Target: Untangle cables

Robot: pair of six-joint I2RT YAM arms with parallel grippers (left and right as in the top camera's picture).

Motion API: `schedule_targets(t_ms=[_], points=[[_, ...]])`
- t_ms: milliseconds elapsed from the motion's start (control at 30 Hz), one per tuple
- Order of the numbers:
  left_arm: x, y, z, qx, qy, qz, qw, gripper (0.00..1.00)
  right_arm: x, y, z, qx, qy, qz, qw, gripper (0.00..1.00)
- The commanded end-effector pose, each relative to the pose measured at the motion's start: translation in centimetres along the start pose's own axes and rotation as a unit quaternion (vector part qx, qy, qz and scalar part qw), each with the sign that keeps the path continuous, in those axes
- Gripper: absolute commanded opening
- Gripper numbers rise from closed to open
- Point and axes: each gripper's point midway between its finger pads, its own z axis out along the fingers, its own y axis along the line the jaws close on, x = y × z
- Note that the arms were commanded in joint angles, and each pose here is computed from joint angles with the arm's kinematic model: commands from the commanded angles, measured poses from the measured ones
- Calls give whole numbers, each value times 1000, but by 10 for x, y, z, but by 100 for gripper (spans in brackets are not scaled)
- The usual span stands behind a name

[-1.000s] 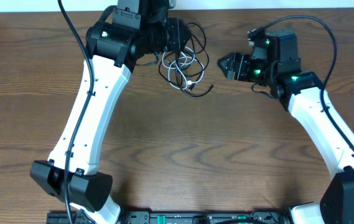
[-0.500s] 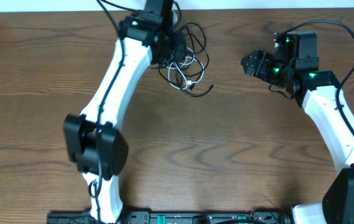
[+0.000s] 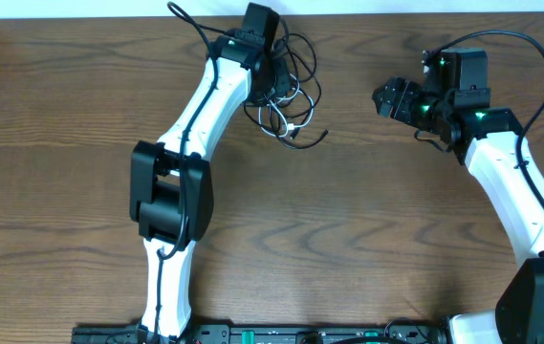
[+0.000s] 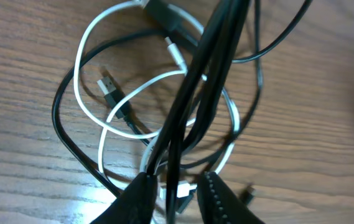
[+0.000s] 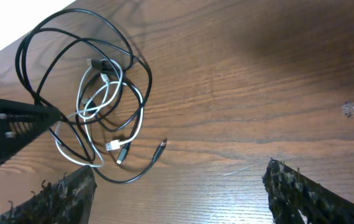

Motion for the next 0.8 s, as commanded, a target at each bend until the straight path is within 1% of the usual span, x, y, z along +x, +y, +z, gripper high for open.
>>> schedule_targets(t_ms=[0,67,100,200,333,433,600,667,767], points=[[1,2,5,-9,0,0,1000,22,-3,-2,-2,6,-6,-11,1000,83],[2,1,5,-10,0,2,1000,19,-3,-2,-2,6,-6,-11,1000,83],[3,0,5,-11,0,3,1000,15,-3,-2,-2,6,-6,-11,1000,83],[5,1,7,-19,-1,6,1000,8,-3,-2,-2,6,-6,-11,1000,83],[1,-8,-8,-10,-13,20,1000,7,-2,-2,-2,6,-5,-11,1000,83],[-11,-21,-45,10,-47,30,998,7,-3,0,-1,3,-6,-12,1000,83],[-28,-46,-142,61,-132,40,989,7,-2,6,-1,-13,-4,-14,1000,83],[-28,-53,-177,77,-159,51,983,7,-2,12,-2,-29,0,-15,999,83],[-22,-61,-214,94,-184,74,976,7,-2,27,-3,-69,1,-40,997,83]])
